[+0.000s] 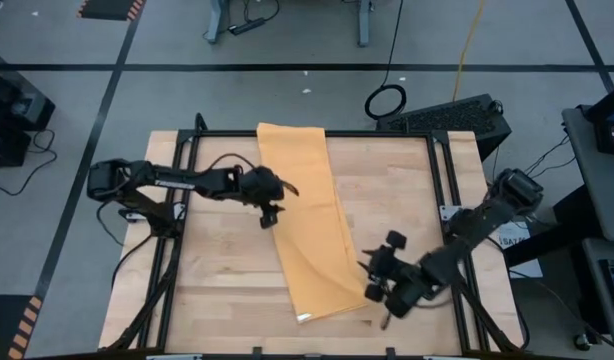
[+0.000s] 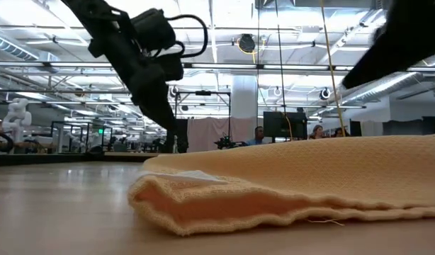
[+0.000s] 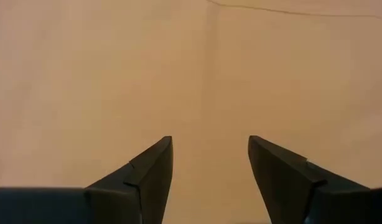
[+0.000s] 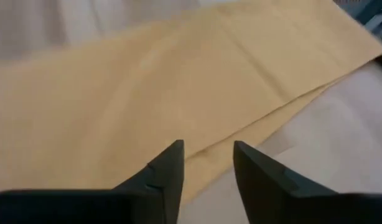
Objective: Roll towel
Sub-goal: Fold the yellow towel
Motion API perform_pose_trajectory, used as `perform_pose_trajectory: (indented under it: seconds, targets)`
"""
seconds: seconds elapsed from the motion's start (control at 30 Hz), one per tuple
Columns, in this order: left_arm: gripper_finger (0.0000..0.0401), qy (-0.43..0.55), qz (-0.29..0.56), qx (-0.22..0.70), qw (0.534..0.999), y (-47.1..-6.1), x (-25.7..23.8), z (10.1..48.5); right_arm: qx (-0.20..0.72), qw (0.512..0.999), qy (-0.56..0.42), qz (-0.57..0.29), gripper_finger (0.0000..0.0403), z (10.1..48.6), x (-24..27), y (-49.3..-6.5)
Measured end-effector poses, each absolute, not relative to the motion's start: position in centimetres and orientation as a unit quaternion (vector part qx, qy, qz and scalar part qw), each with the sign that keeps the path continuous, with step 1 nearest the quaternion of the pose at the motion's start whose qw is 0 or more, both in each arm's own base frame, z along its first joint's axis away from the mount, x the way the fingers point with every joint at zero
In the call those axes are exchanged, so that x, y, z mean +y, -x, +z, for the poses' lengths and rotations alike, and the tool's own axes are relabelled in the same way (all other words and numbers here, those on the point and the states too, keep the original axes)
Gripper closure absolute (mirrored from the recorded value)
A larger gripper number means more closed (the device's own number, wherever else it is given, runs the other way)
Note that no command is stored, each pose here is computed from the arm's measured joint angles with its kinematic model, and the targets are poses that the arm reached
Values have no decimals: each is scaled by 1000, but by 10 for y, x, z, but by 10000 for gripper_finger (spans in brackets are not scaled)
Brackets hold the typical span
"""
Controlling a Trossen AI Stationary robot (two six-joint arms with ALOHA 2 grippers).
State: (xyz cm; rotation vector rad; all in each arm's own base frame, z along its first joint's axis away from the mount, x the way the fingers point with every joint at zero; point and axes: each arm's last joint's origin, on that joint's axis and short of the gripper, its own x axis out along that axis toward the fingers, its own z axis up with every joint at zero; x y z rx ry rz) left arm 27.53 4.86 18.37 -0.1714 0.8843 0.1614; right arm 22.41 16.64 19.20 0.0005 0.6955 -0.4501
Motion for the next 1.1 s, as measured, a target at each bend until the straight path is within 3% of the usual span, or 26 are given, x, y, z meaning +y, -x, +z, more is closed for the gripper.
perform_pose_trajectory:
  seconds: [0.17, 0.43, 0.7, 0.93, 1.1]
  targets:
    - [187, 97, 59, 405, 907, -288, -3, 177, 428, 882, 98, -168, 324, 189, 132, -247]
    - [187, 78, 23, 366, 927, -293, -91, 153, 478, 867, 118, -77, 396, 187, 82, -276]
    - [187, 88, -24, 338, 937, -299, -134, 123, 389, 921, 1, -25, 399, 159, 49, -285]
    - [187, 89, 10, 409, 908, -289, -140, 96, 402, 908, -86, -84, 402, 136, 36, -268]
    - [187, 49, 18, 469, 882, -273, -138, 99, 396, 907, -131, -62, 402, 129, 62, -258]
